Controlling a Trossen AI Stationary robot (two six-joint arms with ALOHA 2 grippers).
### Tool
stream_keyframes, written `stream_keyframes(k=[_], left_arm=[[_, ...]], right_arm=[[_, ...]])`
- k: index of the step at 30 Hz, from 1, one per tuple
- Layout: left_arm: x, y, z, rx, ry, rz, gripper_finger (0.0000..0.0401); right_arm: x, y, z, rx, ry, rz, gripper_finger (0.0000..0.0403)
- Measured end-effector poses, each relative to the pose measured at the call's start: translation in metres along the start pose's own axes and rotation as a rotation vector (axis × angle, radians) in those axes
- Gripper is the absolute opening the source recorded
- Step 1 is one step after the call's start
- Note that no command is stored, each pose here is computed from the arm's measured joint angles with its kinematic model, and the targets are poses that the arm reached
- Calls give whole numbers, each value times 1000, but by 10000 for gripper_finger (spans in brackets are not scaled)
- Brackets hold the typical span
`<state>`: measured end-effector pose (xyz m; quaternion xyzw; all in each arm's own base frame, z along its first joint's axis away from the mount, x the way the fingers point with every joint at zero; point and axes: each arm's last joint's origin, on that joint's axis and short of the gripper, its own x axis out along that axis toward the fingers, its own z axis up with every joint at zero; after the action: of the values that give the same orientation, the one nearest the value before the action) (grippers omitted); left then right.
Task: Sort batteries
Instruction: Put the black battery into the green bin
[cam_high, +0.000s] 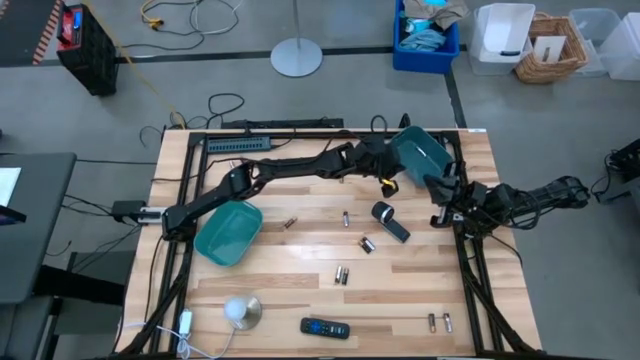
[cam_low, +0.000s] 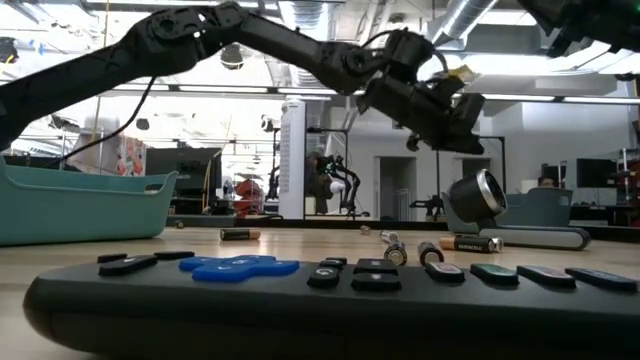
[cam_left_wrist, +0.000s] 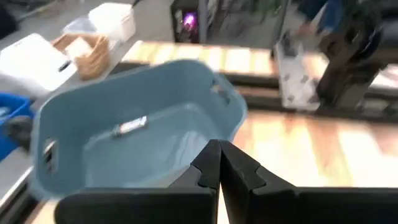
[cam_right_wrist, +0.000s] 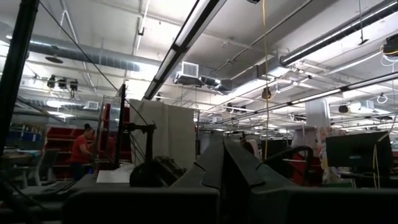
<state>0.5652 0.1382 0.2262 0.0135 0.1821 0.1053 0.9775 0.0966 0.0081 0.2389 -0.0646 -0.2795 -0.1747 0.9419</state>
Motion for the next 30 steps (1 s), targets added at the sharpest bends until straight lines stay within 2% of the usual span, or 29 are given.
stream_keyframes(k=[7,13,21,27,30], left_arm=[[-21,-11,23,21,33,26,0],[-21,-14,21,-6,50,4,0],[-22,-32,30,15,-35,-19,0],[-34,-34,35,60,22,6,0],[-45,-35,38,62,-12,-13,0]], right_arm=[[0,0,0,-1,4,0,28],[0,1,-1,-1,16,5,28],[0,1,-3,2,30,10,28],[0,2,-4,-2,39,14,28],[0,2,-4,-4,43,16,28]])
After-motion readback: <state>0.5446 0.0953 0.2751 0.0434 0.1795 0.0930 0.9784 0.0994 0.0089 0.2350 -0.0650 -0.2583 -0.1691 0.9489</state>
